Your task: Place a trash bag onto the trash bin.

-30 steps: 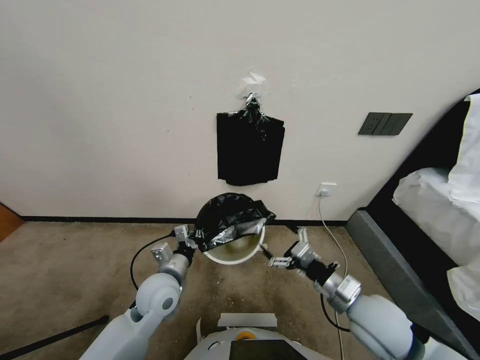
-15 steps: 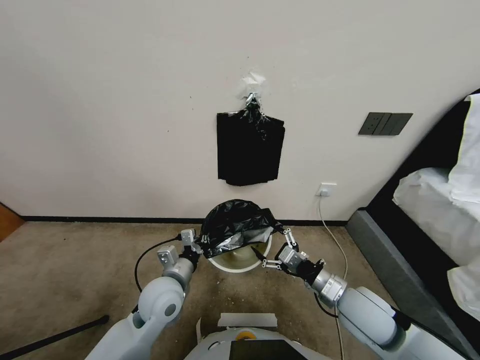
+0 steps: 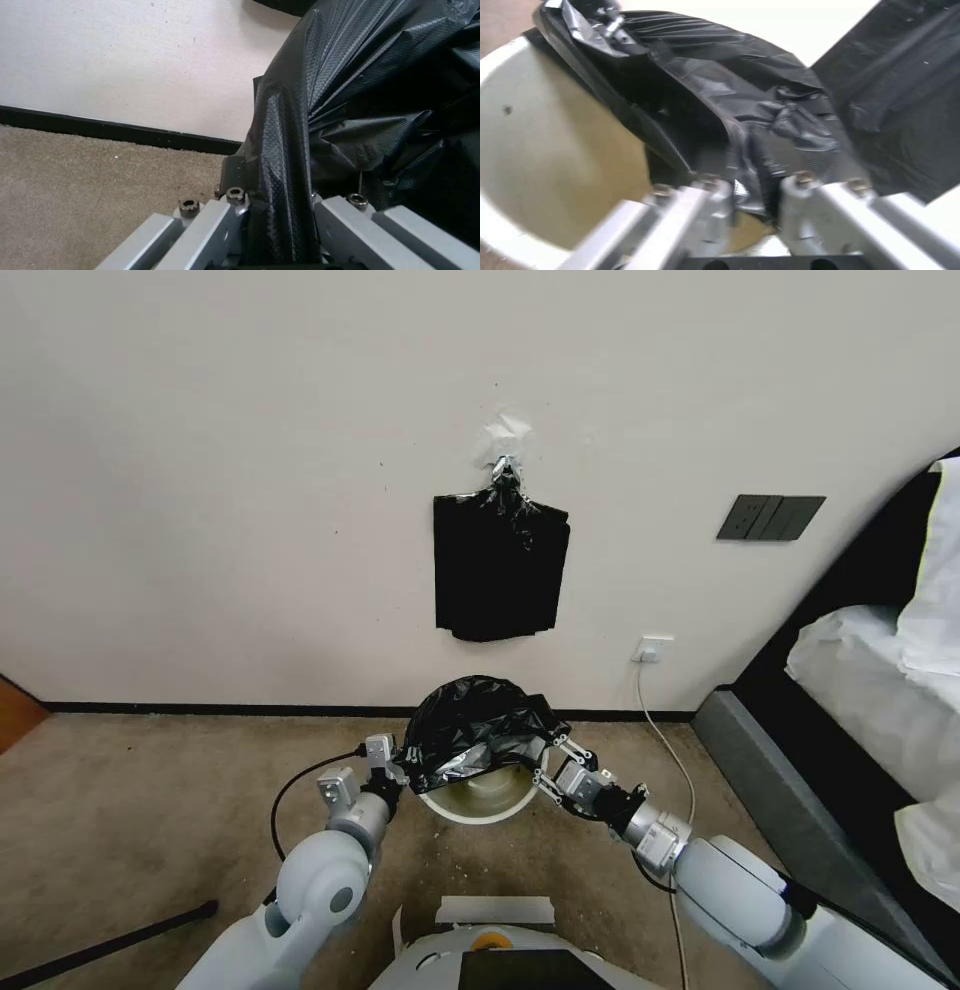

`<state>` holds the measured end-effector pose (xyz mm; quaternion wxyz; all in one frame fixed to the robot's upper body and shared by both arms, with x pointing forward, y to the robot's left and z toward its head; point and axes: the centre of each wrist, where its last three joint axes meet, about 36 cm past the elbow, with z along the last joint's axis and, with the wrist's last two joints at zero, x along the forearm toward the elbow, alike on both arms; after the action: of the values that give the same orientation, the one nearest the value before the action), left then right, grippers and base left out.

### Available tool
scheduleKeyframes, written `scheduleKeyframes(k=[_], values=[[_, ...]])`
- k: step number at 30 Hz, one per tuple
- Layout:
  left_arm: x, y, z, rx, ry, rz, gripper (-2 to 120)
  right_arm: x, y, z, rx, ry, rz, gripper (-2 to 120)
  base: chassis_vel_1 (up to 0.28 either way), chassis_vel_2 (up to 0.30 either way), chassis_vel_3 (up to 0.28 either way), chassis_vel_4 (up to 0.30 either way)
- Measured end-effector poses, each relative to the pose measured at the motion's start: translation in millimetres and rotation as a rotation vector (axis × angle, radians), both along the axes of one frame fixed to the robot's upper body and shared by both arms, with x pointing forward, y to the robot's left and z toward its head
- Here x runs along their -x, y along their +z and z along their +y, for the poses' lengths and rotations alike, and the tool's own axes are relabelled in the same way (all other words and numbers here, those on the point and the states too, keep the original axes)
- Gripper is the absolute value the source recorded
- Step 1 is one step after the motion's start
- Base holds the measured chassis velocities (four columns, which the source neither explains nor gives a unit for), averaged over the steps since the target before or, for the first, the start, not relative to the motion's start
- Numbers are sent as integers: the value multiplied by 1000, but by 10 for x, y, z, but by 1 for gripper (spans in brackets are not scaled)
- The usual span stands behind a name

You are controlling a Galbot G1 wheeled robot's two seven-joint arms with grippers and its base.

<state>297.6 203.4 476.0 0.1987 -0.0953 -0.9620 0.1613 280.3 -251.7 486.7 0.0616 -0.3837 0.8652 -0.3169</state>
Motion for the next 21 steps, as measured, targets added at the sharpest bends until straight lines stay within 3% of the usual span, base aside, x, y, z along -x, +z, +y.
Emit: scheduleKeyframes(k=[9, 21], values=[[-60, 63, 33, 22, 29, 32, 1, -19, -44, -50, -43, 80, -27, 0, 0, 0, 0, 0], [-225, 311, 132, 170, 76, 158, 1, 63, -247, -172, -54, 319, 37, 0, 0, 0, 0, 0]])
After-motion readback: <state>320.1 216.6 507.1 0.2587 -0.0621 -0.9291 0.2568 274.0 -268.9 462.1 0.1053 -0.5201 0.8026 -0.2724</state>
